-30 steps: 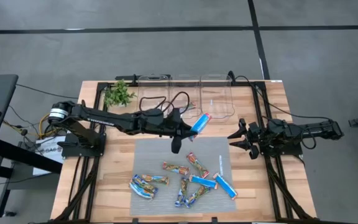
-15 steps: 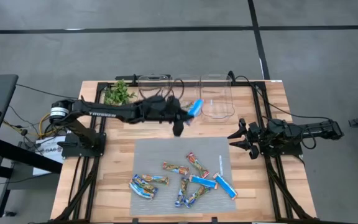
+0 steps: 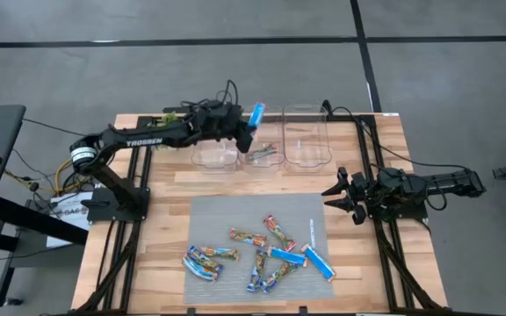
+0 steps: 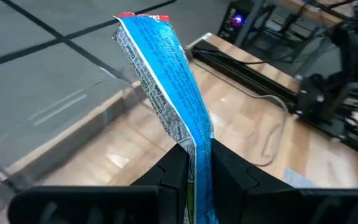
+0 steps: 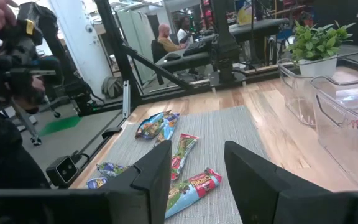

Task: Pick and place Granola Bars by type
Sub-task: Put the red granola bar into the middle transparent bin

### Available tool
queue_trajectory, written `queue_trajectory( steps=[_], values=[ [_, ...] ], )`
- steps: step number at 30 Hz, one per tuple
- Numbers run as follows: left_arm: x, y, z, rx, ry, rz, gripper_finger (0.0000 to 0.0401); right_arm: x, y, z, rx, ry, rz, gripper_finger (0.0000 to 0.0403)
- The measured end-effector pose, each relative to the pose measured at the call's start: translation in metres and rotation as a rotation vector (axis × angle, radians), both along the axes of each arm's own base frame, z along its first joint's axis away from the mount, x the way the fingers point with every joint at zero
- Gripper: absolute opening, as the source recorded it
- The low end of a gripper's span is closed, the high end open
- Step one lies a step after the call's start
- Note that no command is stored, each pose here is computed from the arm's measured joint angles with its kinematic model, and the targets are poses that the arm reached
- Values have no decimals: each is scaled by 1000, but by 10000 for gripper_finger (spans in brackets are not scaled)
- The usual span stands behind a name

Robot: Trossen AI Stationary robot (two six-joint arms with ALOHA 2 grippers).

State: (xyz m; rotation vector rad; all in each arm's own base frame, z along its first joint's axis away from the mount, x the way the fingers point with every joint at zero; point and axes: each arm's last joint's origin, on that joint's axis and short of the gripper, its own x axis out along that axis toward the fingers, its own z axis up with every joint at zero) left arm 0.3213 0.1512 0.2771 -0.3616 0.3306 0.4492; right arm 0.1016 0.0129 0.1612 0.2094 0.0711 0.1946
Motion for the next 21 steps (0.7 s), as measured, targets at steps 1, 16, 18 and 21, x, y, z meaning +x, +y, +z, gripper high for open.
queue_trajectory(
  steps=[1,16,18,21],
  values=[
    [0,0,0,0,-3,-15,46,0,0,0,0,0,0,141],
    [19,-15,-45,92,245,-186,46,0,0,0,0,-1,0,143],
    [23,-16,-54,98,273,-204,46,0,0,0,0,-1,1,144],
    [28,-16,-65,109,301,-199,46,0,0,0,0,0,2,143]
  ],
)
